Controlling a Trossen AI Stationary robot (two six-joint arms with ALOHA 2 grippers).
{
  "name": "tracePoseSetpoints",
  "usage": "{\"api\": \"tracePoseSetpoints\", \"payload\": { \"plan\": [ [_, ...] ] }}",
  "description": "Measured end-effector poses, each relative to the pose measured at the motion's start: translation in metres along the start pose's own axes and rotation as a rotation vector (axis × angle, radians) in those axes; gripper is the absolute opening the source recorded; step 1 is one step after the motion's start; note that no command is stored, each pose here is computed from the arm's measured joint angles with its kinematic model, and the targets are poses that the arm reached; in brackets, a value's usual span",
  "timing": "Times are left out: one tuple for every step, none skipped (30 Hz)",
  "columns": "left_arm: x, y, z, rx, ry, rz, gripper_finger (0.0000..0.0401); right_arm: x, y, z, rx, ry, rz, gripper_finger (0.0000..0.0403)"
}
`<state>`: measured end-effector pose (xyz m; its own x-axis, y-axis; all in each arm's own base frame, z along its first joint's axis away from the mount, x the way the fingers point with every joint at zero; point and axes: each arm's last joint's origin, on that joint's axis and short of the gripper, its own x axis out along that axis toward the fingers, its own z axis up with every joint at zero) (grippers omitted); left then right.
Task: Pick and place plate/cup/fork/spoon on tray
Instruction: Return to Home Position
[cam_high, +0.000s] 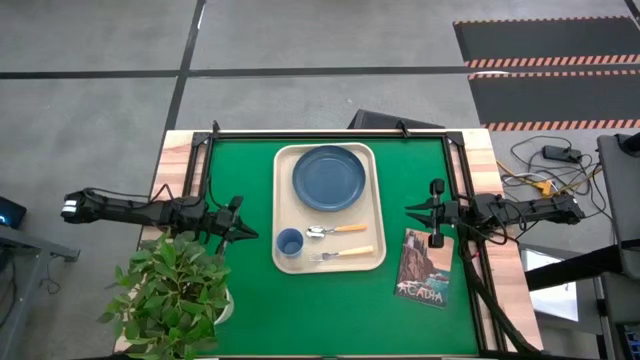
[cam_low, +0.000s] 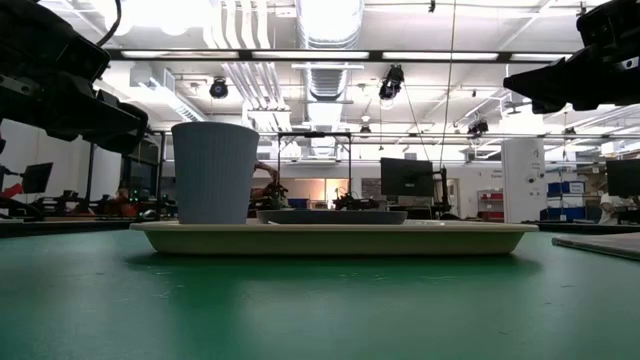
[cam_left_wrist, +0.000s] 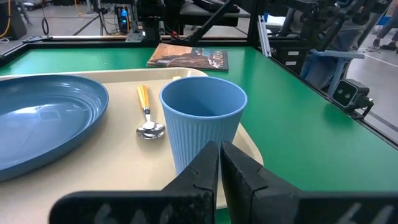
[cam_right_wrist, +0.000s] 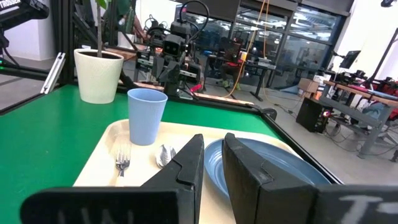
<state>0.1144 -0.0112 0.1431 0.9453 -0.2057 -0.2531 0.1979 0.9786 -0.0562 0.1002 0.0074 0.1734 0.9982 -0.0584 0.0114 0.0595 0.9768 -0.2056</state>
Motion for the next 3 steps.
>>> {"api": "tracePoseSetpoints", "payload": {
  "plan": [
    [0.0000,0.0000,0.0000,0.000,0.000,0.000,0.0000,0.0000,0.0000,0.0000,0.000,0.000,0.000,0.0048],
    [0.0000,0.0000,0.0000,0.000,0.000,0.000,0.0000,0.0000,0.0000,0.0000,0.000,0.000,0.000,0.0048],
    [0.0000,0.0000,-0.0001,0.000,0.001,0.000,0.0000,0.0000,0.0000,0.0000,0.000,0.000,0.000,0.0048]
  ]
}}
